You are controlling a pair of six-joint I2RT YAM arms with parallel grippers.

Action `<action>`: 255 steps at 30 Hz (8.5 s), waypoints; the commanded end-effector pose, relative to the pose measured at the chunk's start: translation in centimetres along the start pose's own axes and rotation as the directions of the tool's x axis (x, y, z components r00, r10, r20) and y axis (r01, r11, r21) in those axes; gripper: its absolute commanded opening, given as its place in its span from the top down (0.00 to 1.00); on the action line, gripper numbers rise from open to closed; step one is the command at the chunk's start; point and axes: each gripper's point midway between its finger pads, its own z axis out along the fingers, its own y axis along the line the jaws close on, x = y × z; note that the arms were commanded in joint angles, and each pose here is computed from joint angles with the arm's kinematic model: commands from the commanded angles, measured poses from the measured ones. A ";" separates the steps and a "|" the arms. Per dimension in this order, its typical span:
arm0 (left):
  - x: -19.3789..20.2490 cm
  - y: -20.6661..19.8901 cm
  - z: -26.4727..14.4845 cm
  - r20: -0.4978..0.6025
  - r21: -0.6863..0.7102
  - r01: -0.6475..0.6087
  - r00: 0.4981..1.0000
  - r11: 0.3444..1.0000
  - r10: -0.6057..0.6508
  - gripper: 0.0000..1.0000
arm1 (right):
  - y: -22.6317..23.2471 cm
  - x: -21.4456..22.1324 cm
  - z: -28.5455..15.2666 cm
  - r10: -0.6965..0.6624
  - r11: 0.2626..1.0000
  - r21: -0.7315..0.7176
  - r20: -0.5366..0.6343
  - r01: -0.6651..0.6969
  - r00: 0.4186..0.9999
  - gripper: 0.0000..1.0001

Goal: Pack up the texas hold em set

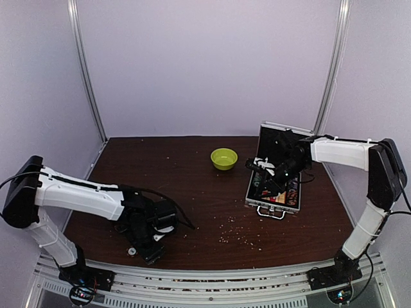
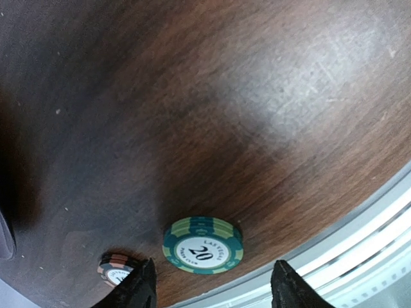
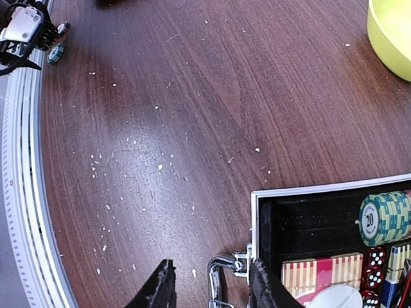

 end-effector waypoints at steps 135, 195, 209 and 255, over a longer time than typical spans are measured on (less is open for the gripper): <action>-23.0 16.7 -21.4 0.809 -0.098 0.254 0.583 0.962 -0.072 0.34 | 11.1 -3.6 17.6 -0.515 0.842 -0.121 -0.470 0.526 0.716 0.44; -23.5 16.6 -19.7 0.782 -0.099 0.241 0.619 0.965 -0.074 0.35 | -10.2 -0.9 1.0 0.041 0.702 0.662 -0.407 0.263 0.913 0.73; -23.5 16.6 -19.6 0.779 -0.100 0.237 0.623 0.966 -0.072 0.35 | -11.2 0.1 2.2 0.054 0.701 0.654 -0.447 0.285 0.893 0.73; -23.6 16.0 -19.6 0.777 -0.082 0.211 0.625 0.974 -0.070 0.35 | -11.0 0.5 2.3 0.049 0.710 0.641 -0.456 0.290 0.889 0.40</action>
